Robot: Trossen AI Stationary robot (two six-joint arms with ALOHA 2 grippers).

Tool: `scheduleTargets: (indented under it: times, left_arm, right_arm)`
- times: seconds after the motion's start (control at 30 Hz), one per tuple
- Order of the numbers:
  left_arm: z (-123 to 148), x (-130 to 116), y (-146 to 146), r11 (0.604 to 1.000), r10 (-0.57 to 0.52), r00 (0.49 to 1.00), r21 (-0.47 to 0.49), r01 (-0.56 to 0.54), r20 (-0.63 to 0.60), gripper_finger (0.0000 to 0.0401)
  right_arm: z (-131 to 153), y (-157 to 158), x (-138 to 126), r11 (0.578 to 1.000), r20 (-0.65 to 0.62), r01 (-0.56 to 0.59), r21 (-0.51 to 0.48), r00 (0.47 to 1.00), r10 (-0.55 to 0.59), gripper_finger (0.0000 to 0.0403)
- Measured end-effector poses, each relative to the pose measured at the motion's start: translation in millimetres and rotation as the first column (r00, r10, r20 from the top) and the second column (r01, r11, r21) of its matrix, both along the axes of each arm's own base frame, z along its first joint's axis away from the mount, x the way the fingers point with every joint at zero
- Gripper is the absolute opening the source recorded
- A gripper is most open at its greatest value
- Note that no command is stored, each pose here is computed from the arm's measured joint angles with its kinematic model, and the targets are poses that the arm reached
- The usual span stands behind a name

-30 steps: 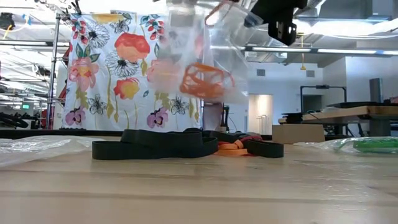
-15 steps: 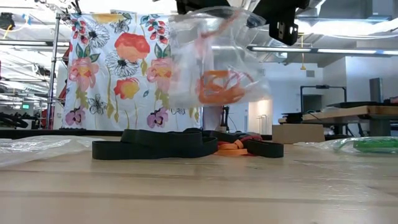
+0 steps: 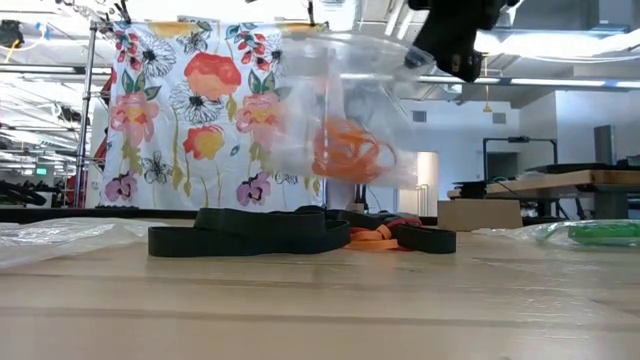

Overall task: Sort rubber bands
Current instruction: Put the orange rubber band into the transparent zip bag

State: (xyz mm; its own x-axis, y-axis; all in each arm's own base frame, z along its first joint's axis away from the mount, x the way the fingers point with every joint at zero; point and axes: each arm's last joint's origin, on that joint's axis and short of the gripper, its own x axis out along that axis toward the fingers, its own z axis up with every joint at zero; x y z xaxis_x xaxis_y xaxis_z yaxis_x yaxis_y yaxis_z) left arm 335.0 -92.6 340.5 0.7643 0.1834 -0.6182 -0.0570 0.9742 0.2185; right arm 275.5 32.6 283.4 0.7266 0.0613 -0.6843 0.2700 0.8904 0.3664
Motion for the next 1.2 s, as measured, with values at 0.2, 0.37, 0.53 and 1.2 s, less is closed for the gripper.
scheduleTargets:
  times: [0.2, 0.37, 0.53, 1.2]
  left_arm:
    - [-39, -10, -24, 0.999, -0.019, 0.997, -0.033, 0.017, -0.077, 0.0112]
    - [-90, 2, -33, 0.988, -0.093, 0.995, -0.121, 0.095, 0.027, 0.0111]
    - [-133, 26, -34, 0.954, -0.171, 0.979, -0.228, 0.193, 0.115, 0.0111]
    - [-223, 75, -11, 0.973, -0.046, 0.968, -0.232, -0.013, -0.245, 0.0092]
  right_arm:
    - [24, 1, -35, 0.984, 0.036, 0.080, -0.157, 0.996, -0.076, 0.0000]
    - [42, 3, -61, 0.974, 0.117, 0.131, -0.184, 0.987, -0.111, 0.0000]
    - [35, 1, -70, 0.976, 0.111, 0.145, -0.164, 0.986, -0.128, 0.0000]
    - [28, 2, -66, 0.977, 0.086, 0.134, -0.165, 0.989, -0.121, 0.0000]
